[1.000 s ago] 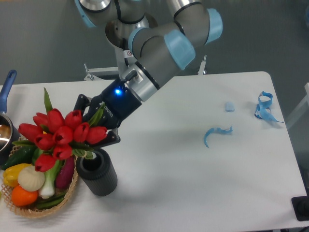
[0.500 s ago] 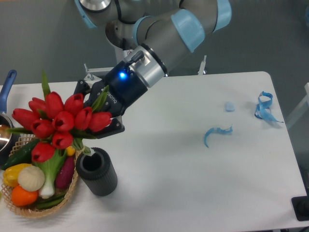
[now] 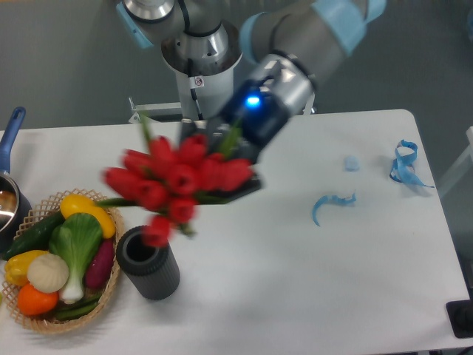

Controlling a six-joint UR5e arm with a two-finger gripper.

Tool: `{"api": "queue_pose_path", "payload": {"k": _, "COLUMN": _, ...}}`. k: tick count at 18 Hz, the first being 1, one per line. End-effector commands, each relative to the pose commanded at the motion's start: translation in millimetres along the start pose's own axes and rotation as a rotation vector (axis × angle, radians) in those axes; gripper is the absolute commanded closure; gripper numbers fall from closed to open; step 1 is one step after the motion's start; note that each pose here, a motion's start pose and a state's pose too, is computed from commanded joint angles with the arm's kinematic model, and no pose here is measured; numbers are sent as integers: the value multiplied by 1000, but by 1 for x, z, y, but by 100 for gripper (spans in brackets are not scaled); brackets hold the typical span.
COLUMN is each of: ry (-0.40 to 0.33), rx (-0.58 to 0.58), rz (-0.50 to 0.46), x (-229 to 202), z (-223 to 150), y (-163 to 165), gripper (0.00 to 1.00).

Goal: Pick up the flowers from the vase
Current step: 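Carry the tulips away from the vase and hold them above the table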

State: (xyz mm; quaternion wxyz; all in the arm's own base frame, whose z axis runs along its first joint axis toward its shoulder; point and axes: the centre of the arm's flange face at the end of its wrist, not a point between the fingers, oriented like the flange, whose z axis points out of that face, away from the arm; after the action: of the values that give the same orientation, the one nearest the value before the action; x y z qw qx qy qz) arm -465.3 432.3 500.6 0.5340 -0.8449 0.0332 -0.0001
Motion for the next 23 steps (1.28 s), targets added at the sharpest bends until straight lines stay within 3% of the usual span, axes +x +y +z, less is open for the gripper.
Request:
{"api": "queue_pose_path", "payload": {"k": 2, "ry": -95, "rx": -92, "rz": 5, "x": -33, "z": -18, "y": 39, "gripper": 92}}
{"api": "queue_pose_path", "payload": {"k": 5, "ry": -182, "rx": -201, "rz": -18, "x": -70, "z": -38, "y": 88, "gripper": 93}}
{"api": "queue_pose_path", "payload": {"k": 8, "ry": -218, "rx": -256, "rz": -40, "x": -82, "z": -44, "y": 107, "gripper": 93}}
{"api": "queue_pose_path", "payload": {"k": 10, "ry": -274, "rx": -364, "rz": -38, "x": -91, "z": -48, "y": 124, "gripper": 93}}
{"api": "queue_pose_path", "payload": {"k": 17, "ry": -351, "rx": -622, "rz": -10, "x": -94, "z": -24, "y": 146, "gripper": 93}}
{"api": "queue_pose_path", "payload": {"k": 23, "ry": -372, "rx": -720, "rz": -28, "x": -111, "z": -21, "y": 145, "gripper": 96}}
